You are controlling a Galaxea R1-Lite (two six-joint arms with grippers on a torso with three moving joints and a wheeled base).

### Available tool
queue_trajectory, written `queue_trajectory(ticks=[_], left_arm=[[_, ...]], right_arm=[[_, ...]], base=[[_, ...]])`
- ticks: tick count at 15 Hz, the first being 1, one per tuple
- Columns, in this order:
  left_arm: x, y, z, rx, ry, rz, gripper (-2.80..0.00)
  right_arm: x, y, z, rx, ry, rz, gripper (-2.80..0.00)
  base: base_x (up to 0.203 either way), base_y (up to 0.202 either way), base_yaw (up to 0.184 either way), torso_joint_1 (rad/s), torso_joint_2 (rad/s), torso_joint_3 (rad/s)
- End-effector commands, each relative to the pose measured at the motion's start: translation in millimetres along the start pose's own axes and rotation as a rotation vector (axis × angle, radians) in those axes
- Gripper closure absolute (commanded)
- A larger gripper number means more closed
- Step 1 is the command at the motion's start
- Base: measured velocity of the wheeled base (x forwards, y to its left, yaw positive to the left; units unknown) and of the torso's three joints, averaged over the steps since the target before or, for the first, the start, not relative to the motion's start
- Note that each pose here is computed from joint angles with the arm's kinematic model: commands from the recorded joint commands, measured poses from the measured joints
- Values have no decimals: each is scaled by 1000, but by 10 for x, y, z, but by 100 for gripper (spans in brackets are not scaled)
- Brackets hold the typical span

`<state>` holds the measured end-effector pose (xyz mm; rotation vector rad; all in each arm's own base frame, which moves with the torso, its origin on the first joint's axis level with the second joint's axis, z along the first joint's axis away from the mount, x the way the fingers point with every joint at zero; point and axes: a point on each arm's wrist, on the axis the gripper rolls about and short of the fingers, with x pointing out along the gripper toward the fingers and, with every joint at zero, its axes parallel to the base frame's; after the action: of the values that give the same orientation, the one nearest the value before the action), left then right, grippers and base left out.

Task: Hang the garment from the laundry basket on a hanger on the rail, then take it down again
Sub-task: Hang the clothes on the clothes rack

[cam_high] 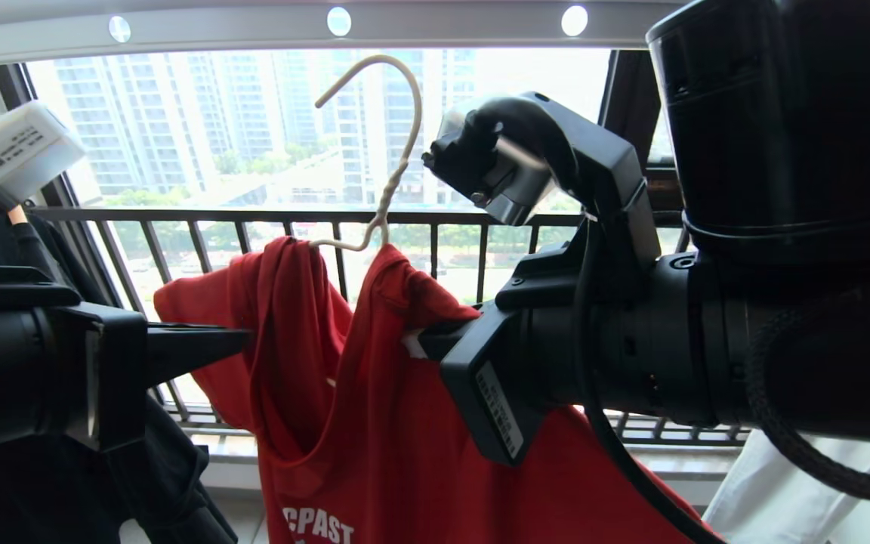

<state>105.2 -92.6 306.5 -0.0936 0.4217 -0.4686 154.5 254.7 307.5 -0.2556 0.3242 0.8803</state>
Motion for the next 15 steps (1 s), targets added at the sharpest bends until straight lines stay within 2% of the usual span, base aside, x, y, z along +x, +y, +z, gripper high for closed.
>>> queue_trajectory(ticks=[1,5,11,12,15], left_arm=[[74,-10,-17,15,30,20,-280],[160,-5,-40,34,37,114,-280],[163,-2,-54,43,39,116,-280],[168,1,-69,59,43,117,0],[160,3,-70,65,41,113,0]], right_arm=[[-28,-5,18,1,-7,-2,0],[-44,-9,44,2,-19,-2,0],[-52,-10,61,3,-25,-2,0],[-52,-10,61,3,-25,-2,0],[-52,-10,61,3,-25,-2,0]], base=[[0,0,0,0,0,0],[0,0,0,0,0,0],[0,0,0,0,0,0],[0,0,0,0,0,0],[0,0,0,0,0,0]])
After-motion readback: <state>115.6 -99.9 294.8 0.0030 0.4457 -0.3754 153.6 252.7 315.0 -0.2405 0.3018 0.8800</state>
